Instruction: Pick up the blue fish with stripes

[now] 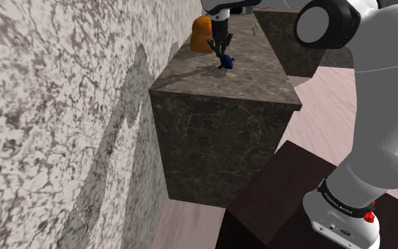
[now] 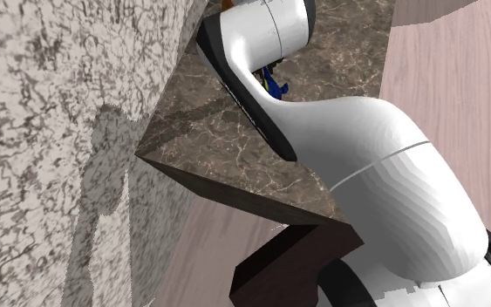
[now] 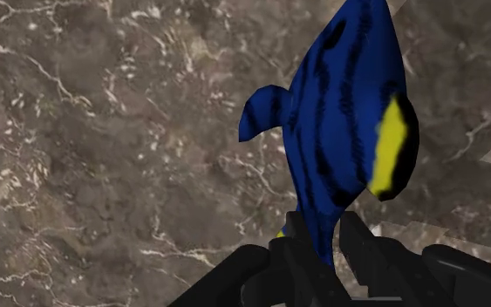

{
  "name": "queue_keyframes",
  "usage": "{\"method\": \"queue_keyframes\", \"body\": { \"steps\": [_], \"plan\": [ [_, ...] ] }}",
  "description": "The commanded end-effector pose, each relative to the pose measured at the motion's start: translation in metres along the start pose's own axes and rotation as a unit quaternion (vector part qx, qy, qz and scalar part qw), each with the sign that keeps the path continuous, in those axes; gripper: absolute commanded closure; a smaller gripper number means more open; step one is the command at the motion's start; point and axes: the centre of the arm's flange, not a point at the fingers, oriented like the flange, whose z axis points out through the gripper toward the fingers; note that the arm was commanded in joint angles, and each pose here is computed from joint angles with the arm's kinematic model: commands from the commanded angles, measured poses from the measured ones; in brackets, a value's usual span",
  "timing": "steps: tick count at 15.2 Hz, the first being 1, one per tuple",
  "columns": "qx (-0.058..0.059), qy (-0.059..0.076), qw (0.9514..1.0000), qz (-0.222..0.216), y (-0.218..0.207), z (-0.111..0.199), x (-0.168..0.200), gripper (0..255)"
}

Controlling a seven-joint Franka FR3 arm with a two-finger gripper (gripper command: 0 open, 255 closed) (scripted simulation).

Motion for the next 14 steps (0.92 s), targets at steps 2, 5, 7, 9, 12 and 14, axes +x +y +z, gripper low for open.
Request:
{"method": "queue_keyframes", "body": {
  "steps": [2,5,7,9,12,14],
  "plan": [
    [0.0,0.0,1.0,0.0,0.0,0.001,0.0,255],
    [0.0,0.0,1.0,0.0,0.0,0.001,0.0,255],
    [0.0,0.0,1.0,0.0,-0.001,-0.001,0.001,255],
    [0.0,0.0,1.0,0.0,0.001,-0.011,0.002,255],
    [0.0,0.0,1.0,0.0,0.004,-0.027,0.002,255],
    [0.0,0.0,1.0,0.0,0.006,-0.037,0.003,255]
  ]
}}
